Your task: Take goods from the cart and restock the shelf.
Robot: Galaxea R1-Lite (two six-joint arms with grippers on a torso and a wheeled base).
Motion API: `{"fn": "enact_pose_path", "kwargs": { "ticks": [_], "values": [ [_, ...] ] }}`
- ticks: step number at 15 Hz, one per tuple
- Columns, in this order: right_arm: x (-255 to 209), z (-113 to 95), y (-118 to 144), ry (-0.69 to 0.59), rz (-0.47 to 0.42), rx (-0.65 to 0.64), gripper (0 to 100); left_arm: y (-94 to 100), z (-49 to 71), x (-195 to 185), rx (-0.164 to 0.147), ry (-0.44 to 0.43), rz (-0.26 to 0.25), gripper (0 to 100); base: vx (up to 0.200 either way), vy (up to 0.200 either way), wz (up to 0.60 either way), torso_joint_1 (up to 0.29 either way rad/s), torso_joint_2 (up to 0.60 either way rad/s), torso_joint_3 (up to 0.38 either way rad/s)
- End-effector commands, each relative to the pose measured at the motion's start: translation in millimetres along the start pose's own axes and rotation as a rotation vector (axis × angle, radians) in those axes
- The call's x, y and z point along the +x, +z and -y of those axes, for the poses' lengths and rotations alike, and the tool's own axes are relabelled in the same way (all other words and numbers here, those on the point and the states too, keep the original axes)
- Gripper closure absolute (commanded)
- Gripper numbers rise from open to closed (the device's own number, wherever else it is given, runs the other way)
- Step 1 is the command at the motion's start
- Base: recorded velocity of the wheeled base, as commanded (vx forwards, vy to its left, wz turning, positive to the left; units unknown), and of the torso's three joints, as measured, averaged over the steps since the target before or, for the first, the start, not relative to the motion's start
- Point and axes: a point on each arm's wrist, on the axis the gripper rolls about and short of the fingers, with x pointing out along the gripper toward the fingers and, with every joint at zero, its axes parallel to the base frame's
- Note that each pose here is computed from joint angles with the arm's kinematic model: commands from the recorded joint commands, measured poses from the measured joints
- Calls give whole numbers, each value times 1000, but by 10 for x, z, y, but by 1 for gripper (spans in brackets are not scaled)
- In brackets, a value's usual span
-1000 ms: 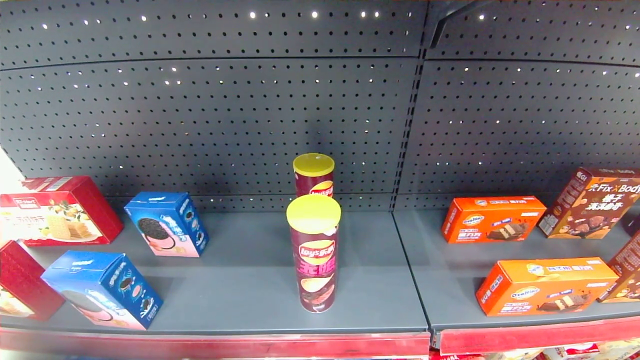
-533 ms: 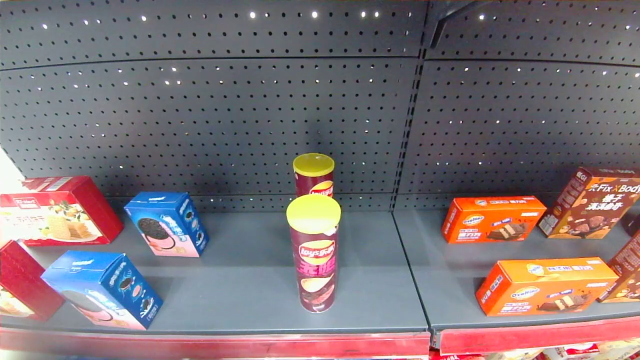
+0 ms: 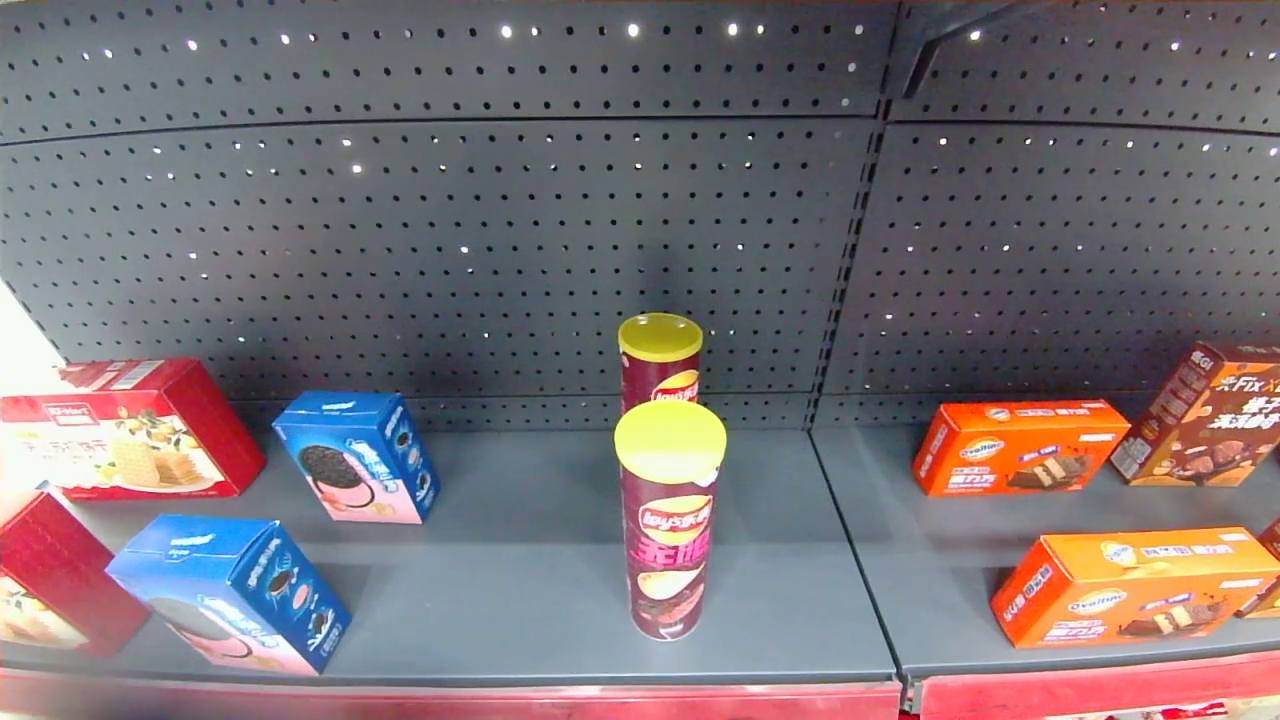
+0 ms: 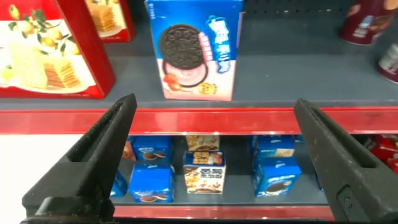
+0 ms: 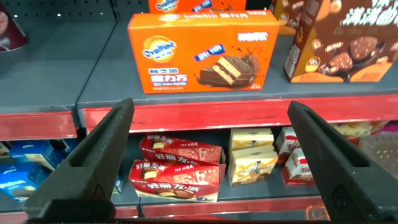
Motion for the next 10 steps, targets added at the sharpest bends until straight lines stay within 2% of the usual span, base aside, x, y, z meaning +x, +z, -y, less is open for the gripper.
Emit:
{"fn": "enact_pose_path", "kwargs": {
  "ticks": [1, 5, 8, 10],
  "values": [
    [1, 0, 1, -1, -1, 1, 0, 1, 0, 3, 6, -1, -4, 0, 0, 0, 0, 0, 0, 0],
    [1, 0, 1, -1, -1, -1, 0, 1, 0, 3, 4, -2, -4, 0, 0, 0, 0, 0, 0, 0],
    [1, 0, 1, -1, -1, -1, 0, 2, -1, 3, -13, 3, -3, 0, 0, 0, 0, 0, 0, 0],
    [1, 0, 1, -1, -1, -1, 0, 2, -1, 3, -13, 3, -3, 0, 0, 0, 0, 0, 0, 0]
  ]
}}
